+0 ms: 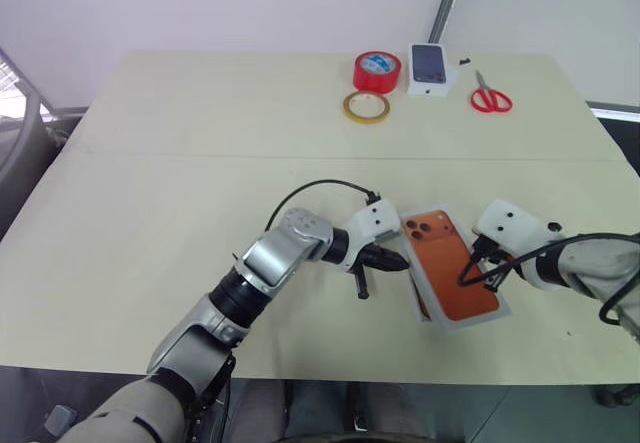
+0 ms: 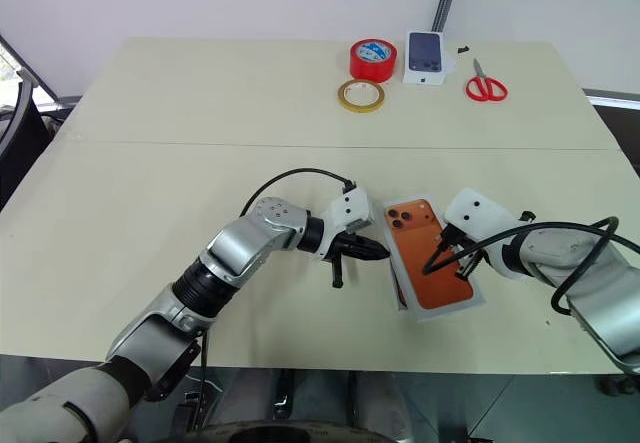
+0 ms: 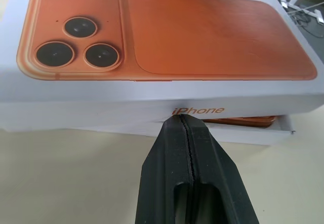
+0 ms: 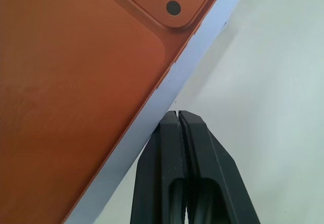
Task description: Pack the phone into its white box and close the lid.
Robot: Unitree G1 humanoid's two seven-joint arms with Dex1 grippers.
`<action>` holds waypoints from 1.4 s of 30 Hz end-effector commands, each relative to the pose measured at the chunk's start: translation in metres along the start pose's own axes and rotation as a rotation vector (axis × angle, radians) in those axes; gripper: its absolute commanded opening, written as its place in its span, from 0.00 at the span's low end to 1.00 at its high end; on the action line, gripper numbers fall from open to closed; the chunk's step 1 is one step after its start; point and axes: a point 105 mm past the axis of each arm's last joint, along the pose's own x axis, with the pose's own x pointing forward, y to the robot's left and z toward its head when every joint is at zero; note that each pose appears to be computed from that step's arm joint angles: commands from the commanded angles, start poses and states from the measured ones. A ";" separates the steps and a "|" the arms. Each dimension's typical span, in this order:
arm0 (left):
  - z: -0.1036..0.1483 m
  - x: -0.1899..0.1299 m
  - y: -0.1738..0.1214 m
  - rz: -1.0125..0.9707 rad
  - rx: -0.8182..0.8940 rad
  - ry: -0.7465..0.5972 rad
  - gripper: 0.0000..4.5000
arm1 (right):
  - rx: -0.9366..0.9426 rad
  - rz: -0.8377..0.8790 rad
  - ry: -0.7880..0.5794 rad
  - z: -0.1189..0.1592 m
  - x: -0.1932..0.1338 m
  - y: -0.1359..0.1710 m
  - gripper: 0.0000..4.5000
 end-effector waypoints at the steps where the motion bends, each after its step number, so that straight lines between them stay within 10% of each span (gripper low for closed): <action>1: 0.026 0.001 0.001 0.010 0.059 -0.082 0.00 | -0.047 0.074 -0.077 0.018 -0.001 0.019 0.02; 42: 0.030 0.002 -0.003 -0.005 0.074 -0.082 0.00 | -0.005 0.018 -0.030 0.003 0.003 0.006 0.02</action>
